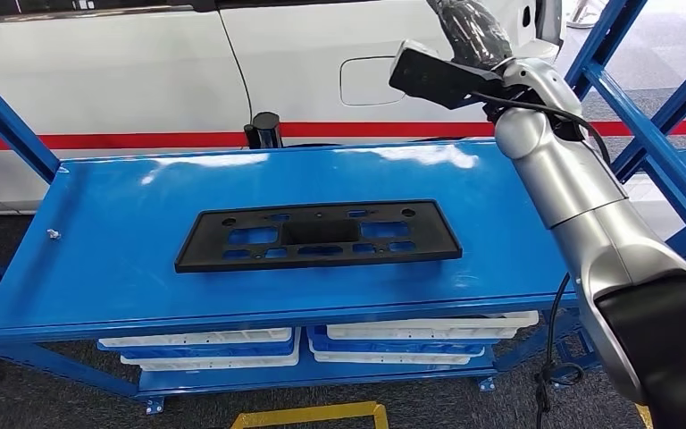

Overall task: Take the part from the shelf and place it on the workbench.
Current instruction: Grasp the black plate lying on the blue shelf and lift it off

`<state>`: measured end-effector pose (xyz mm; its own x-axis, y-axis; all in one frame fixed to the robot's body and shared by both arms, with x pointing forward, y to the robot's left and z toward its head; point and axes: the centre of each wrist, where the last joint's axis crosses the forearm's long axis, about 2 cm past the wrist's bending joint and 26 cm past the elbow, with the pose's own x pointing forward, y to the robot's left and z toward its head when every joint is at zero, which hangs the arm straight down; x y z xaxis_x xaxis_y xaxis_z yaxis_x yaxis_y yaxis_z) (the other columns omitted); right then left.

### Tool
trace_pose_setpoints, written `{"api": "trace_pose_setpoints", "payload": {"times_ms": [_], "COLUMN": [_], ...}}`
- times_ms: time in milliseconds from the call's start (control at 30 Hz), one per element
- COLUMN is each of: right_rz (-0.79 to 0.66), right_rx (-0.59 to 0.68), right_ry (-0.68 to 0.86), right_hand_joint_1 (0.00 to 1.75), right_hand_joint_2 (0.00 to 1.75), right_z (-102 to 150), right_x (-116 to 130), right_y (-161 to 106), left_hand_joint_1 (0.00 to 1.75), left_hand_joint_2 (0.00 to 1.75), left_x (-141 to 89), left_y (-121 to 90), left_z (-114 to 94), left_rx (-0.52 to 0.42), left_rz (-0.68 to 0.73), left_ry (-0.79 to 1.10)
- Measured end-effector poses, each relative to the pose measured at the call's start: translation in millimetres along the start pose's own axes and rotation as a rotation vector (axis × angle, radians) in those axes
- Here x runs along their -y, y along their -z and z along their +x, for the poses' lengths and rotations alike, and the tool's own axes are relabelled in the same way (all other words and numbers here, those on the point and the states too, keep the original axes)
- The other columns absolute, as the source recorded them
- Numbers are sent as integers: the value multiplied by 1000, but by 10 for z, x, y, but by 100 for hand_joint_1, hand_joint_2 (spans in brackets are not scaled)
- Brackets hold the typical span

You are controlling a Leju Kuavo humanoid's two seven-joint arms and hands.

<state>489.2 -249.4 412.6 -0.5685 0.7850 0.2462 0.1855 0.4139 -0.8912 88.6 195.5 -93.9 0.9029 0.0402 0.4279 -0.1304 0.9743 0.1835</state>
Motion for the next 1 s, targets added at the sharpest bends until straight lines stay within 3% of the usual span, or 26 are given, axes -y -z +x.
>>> {"api": "trace_pose_setpoints", "payload": {"times_ms": [367,567,733,1000], "right_rz": [212,221,247,289], "right_rx": [33,72,106,138], "right_ry": [121,100,43,13], "right_hand_joint_1": [0,0,0,0], "right_hand_joint_2": [175,175,175,175], "right_z": [226,211,123,125], "right_x": [139,345,221,133], "right_y": [91,-111,-449,-633], "left_hand_joint_1": [0,0,0,0], "left_hand_joint_2": [0,0,0,0], "left_x": [-4,-9,-12,-16], "left_y": [-4,-8,-7,-7], "left_z": [-19,-39,-42,-48], "left_rx": [-14,-18,-17,-20], "left_rz": [15,21,23,30], "left_ry": [-27,-34,-39,-54]}}
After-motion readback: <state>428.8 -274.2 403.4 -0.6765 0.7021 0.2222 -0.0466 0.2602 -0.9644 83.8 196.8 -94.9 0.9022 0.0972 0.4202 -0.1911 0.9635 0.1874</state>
